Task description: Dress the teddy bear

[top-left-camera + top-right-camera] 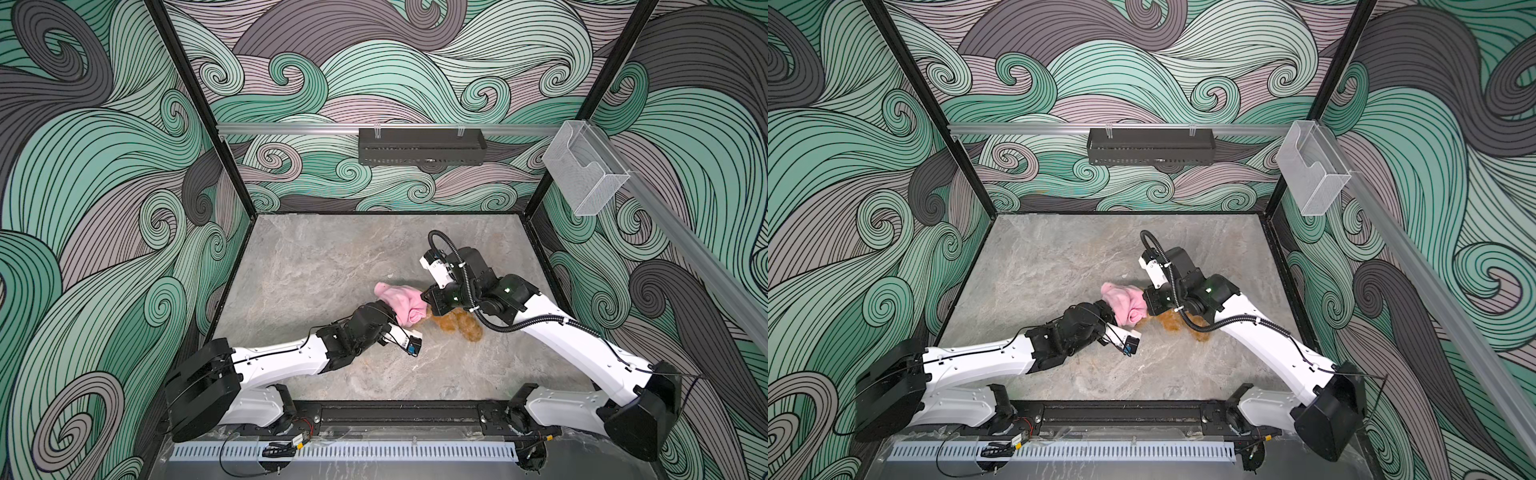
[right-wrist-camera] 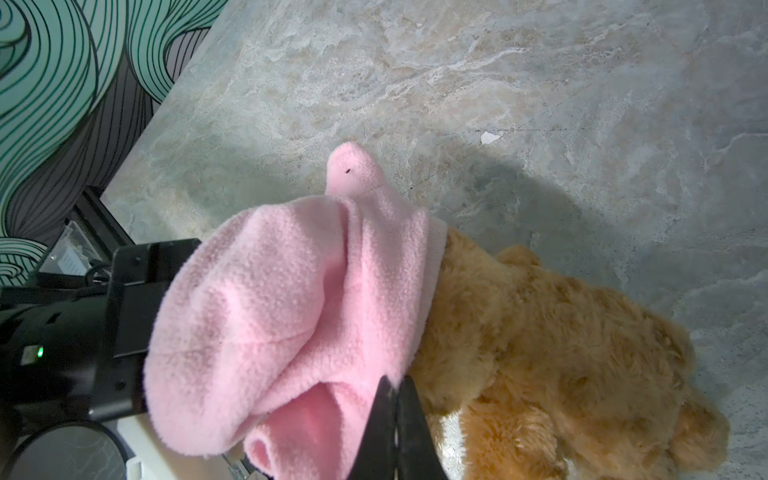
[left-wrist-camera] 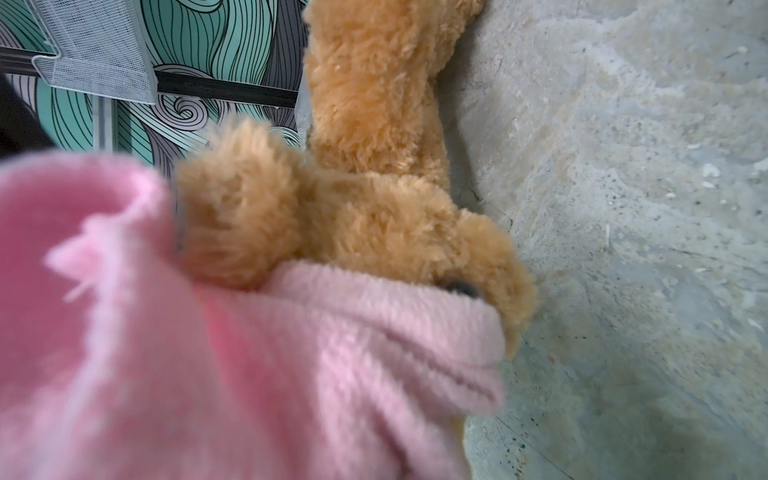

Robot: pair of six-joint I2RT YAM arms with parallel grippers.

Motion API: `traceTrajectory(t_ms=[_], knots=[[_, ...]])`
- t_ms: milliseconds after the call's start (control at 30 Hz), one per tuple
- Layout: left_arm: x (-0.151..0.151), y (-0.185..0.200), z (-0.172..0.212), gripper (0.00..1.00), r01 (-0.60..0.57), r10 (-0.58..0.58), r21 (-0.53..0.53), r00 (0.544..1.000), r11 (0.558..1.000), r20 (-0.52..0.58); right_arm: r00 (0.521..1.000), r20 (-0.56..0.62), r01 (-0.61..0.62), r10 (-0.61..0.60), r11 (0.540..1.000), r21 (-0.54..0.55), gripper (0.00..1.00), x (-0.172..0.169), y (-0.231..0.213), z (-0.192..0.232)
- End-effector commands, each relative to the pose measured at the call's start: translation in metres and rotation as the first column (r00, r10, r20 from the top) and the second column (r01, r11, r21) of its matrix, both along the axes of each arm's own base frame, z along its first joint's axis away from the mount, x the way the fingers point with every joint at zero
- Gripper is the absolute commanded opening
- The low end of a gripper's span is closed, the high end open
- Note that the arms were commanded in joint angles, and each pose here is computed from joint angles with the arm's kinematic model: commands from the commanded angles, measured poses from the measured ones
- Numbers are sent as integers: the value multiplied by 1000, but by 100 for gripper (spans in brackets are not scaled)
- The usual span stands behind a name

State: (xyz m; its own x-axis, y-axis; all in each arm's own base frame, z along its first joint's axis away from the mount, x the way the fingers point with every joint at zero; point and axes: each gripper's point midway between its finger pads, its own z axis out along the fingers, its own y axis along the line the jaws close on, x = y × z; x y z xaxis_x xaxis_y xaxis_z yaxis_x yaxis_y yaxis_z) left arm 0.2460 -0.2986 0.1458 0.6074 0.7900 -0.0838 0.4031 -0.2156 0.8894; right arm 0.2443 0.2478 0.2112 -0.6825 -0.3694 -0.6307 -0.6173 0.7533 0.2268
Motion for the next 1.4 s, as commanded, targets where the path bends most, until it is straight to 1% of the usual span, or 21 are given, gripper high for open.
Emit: traceTrajectory(t_ms=[0, 100, 167, 233, 267, 333, 367, 433, 500, 600, 667, 733, 867, 1000, 1067, 1200, 1267, 1367], knots=[[-4, 10, -22, 0, -11, 16, 84, 998, 996, -62, 991, 130, 35, -19, 992, -123, 0, 15, -10, 6], [-3, 10, -18, 0, -24, 28, 64, 997, 998, -66, 991, 111, 98, -73, 967, -237, 0, 25, -28, -15], [-2, 10, -15, 0, -37, 40, 48, 997, 998, -73, 992, 58, 124, -113, 961, -247, 0, 28, -35, -31], [-1, 8, -9, 0, -57, 59, 14, 994, 998, -94, 991, -11, 127, -133, 967, -222, 0, 31, -36, -44], [-1, 6, -6, 0, -70, 69, -9, 991, 997, -113, 991, -38, 120, -131, 972, -202, 1, 33, -33, -47], [-1, 5, -4, 0, -103, 96, -35, 982, 994, -163, 992, -83, 84, -94, 989, -122, 8, 33, -21, -43], [0, 4, -1, 0, -121, 109, -55, 978, 991, -177, 994, -84, 66, -73, 995, -76, 11, 34, -15, -37], [5, 4, 6, 0, -172, 146, -110, 966, 979, -213, 997, -66, 30, -29, 999, 12, 17, 34, -7, -18], [7, 5, 9, 0, -208, 168, -136, 950, 968, -262, 1000, -26, 4, -2, 997, 73, 23, 32, -6, 0], [8, 6, 12, 0, -260, 187, -187, 922, 947, -339, 999, 39, -41, 35, 988, 149, 28, 23, -7, 21], [9, 6, 15, 0, -296, 188, -232, 899, 927, -396, 996, 62, -81, 69, 973, 214, 29, 11, -3, 27], [10, 7, 19, 0, -342, 183, -277, 863, 898, -471, 994, 57, -107, 94, 947, 302, 29, -1, 3, 25], [10, 8, 28, 0, -409, 144, -344, 794, 845, -591, 998, 5, -58, 62, 899, 434, 30, -11, 6, 15], [12, 14, 35, 0, -480, 90, -394, 715, 784, -693, 998, -25, -36, 59, 839, 543, 30, -11, 16, 12], [12, 15, 36, 0, -496, 70, -404, 693, 769, -717, 996, -54, -29, 72, 820, 572, 31, -9, 22, 8], [13, 18, 32, 0, -507, 65, -405, 681, 761, -730, 992, -75, -30, 97, 785, 619, 32, -4, 34, 7], [14, 19, 31, 0, -511, 65, -405, 678, 758, -733, 992, -66, -46, 112, 779, 625, 32, -3, 39, 10], [13, 19, 30, 0, -511, 65, -405, 678, 758, -732, 990, -63, -62, 129, 783, 619, 32, -3, 47, 8]])
